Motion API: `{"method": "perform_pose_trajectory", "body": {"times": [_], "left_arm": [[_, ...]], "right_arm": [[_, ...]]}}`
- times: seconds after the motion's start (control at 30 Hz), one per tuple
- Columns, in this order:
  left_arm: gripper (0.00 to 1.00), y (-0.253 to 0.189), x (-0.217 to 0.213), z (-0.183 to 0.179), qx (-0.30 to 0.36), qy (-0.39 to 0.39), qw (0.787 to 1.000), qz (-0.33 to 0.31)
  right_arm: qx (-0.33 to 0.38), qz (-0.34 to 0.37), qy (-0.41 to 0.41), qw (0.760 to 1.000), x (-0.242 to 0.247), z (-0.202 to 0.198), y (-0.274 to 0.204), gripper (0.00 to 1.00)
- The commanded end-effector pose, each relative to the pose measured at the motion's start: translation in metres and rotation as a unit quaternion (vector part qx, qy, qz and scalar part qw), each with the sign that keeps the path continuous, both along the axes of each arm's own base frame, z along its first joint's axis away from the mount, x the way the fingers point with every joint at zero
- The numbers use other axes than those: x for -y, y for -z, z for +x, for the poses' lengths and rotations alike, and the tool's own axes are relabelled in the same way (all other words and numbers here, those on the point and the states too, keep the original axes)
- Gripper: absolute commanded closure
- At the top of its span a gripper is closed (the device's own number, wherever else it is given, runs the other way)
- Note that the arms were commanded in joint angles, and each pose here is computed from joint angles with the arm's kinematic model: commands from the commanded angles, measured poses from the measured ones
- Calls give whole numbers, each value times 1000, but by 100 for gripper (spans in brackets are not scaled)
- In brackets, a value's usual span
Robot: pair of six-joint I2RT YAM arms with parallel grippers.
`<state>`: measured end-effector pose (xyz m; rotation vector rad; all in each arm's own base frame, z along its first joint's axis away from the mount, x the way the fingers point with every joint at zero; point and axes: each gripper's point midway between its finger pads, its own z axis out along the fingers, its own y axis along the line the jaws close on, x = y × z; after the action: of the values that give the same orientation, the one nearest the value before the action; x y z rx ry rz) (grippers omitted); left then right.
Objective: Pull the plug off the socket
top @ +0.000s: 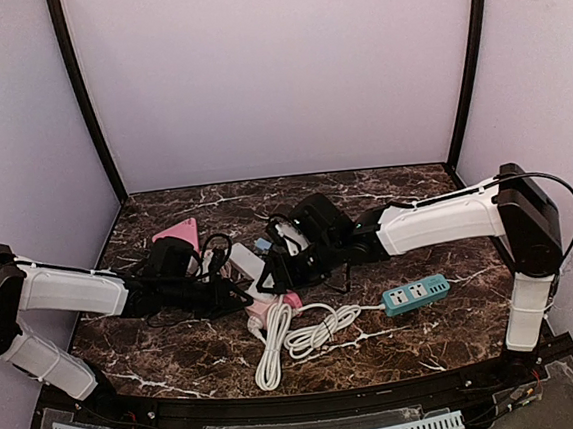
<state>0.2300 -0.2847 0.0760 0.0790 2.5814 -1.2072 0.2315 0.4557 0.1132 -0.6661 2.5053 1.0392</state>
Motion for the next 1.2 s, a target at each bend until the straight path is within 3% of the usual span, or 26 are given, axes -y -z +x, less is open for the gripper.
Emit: {"method": "perform_pose_trajectory", "body": {"times": [0.0, 0.8, 1.17], "left_arm": [[67, 9, -2, -7, -13, 3, 1000, 5], [68, 10, -3, -6, -10, -1, 1000, 8], [68, 8, -4, -6, -7, -1, 1000, 8]], "right_arm": [[32, 57, -15, 998, -14, -1, -41, 30], [45, 86, -39, 995, -36, -21, -64, 32], [67, 22, -33, 997, -38, -26, -40, 35]]}}
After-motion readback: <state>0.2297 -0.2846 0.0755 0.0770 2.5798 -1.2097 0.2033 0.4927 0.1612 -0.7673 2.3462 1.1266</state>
